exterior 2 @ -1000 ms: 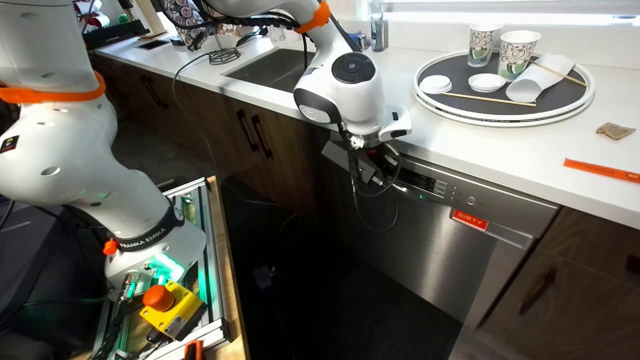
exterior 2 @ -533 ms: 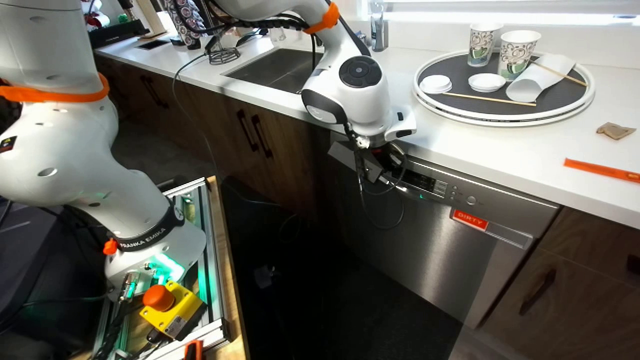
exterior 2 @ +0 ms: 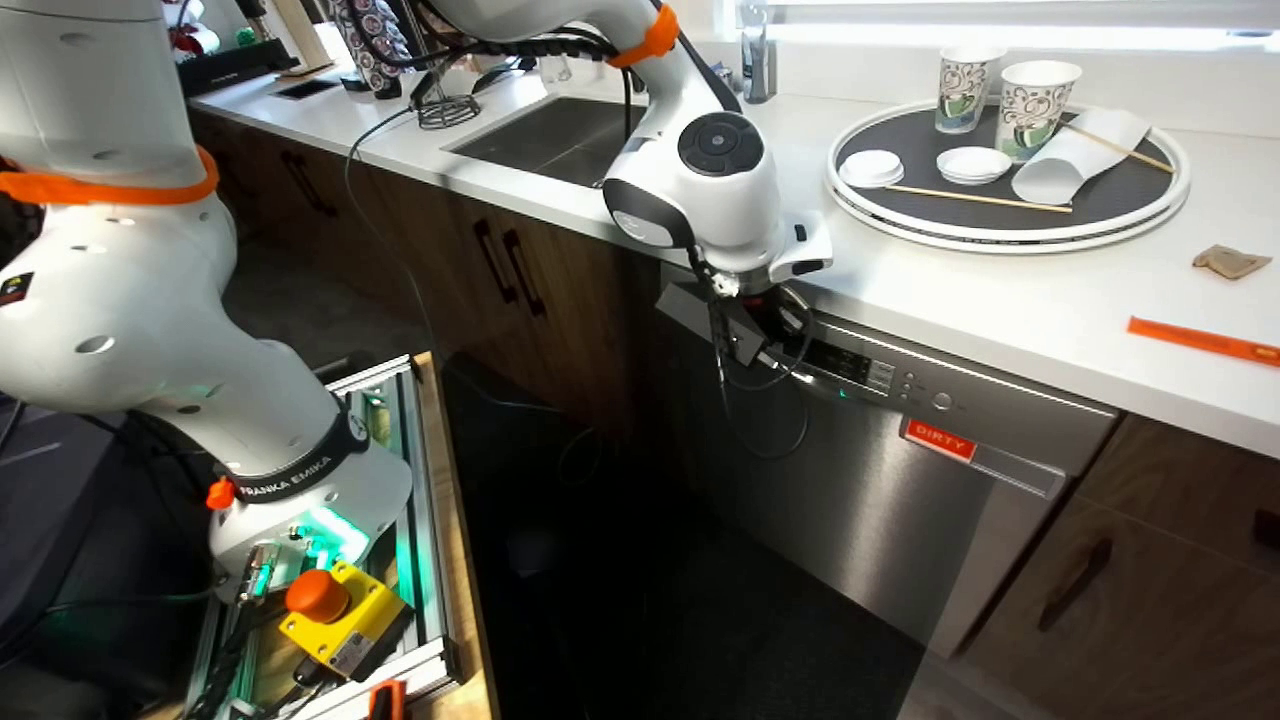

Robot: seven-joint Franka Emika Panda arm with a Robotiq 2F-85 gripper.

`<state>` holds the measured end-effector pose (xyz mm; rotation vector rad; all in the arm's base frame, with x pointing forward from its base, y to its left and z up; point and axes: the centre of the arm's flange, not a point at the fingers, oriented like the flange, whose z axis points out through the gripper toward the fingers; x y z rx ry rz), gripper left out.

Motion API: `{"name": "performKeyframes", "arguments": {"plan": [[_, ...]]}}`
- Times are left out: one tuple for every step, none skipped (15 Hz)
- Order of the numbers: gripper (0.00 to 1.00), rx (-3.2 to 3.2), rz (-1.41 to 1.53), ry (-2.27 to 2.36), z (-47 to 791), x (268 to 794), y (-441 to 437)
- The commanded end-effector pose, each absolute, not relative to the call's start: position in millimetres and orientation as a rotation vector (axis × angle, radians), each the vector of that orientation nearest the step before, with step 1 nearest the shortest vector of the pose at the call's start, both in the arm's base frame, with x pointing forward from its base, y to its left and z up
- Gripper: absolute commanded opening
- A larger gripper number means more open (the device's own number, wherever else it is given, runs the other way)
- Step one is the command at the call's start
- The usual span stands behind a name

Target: Press one of the buttons on the left side of the dishwasher

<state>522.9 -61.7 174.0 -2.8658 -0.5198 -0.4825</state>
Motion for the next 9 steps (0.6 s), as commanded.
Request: {"name": "performKeyframes", "arguments": {"plan": [[0.06, -2.863, -0.485, -0.518, 174.8, 522.8, -61.9], [0.05, -2.863, -0.489, -0.519, 175.4, 522.9, -61.9], [0.0, -2.863, -0.49, -0.517, 176.4, 522.9, -62.0], [0.0, -2.863, -0.49, -0.518, 178.0, 522.6, -62.1], [0.0, -2.862, -0.494, -0.526, 180.3, 522.0, -61.5], [0.0, -2.866, -0.494, -0.528, 181.8, 521.8, -61.4], [0.0, -2.87, -0.491, -0.534, 183.4, 521.3, -61.2], [0.0, -2.878, -0.485, -0.537, 184.2, 520.9, -61.2], [0.0, -2.877, -0.478, -0.549, 184.7, 520.9, -60.9]]}}
